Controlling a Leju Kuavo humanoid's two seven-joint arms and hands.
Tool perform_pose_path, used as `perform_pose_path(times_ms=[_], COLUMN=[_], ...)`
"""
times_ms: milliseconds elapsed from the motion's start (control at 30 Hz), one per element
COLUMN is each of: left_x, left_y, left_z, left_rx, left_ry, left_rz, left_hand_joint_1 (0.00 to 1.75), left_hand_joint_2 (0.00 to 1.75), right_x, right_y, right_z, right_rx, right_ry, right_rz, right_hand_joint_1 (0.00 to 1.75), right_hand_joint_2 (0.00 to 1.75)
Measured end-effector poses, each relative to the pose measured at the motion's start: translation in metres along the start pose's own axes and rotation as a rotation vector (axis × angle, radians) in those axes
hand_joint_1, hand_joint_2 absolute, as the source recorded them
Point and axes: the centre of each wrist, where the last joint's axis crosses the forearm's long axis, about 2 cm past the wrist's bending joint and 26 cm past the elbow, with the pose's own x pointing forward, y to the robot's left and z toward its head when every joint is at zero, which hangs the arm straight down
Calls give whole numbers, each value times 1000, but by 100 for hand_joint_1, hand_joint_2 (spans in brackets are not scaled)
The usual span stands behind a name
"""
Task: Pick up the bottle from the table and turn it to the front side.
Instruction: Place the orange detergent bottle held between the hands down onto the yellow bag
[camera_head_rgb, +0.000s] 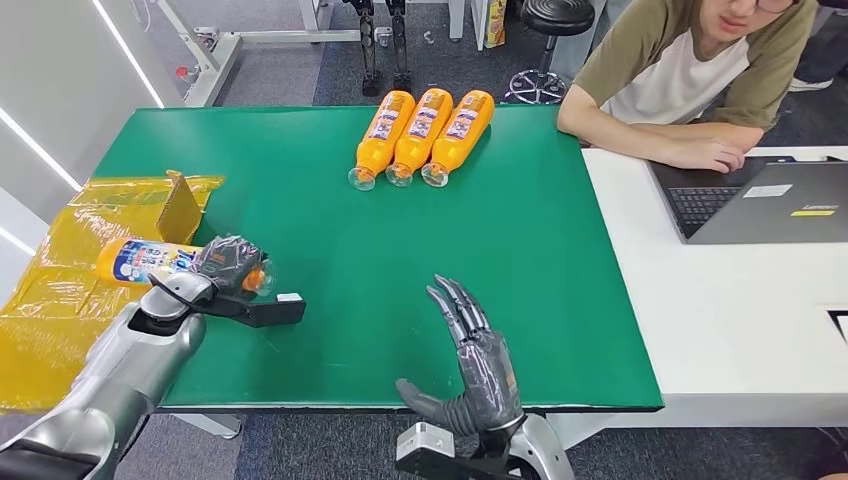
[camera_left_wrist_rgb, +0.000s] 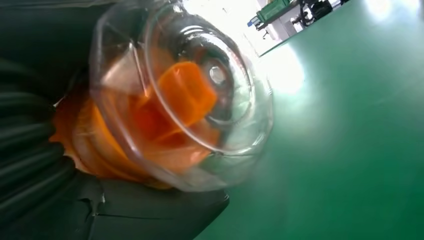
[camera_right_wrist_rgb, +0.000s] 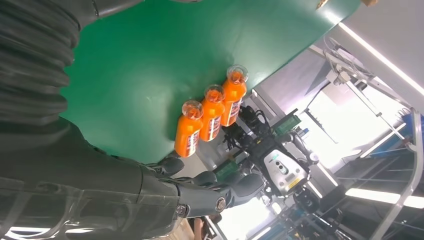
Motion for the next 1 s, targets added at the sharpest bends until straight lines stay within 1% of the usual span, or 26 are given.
perform_pose_path(times_ms=[100,433,500,567,633,667,700,800,867,1000], left_x=[3,23,25,27,29,30,30,30,28,34], left_y=[-1,2,2,3,5,7,9,18,25,32], left_z=[-1,-5,-6,-6,-6,-6,-6,-2,2,15], left_rx=[-3,-61,-51,3,107,186,283,669,864,1157], left_ry=[-2,-39,-52,-71,-94,-112,-135,-196,-199,-188], left_rz=[13,146,183,235,307,347,385,489,545,705], left_hand_joint_1=[0,0,0,0,0,0,0,0,0,0], left_hand_joint_2=[175,175,175,175,175,175,175,175,175,175], right_x=[1,1,0,-1,-1,-2,-2,-2,-3,-3], right_y=[0,-2,-3,-3,-3,-3,-3,-5,-5,-6], right_z=[-2,-4,-4,-4,-3,-3,-2,-2,-3,-3], right_rx=[-4,-16,-17,-18,-18,-17,-15,-10,-11,-18], right_ry=[2,12,12,11,11,12,12,8,5,3], right_rz=[0,7,8,9,9,9,8,6,6,-2], right_hand_joint_1=[0,0,0,0,0,0,0,0,0,0], right_hand_joint_2=[175,175,175,175,175,175,175,175,175,175])
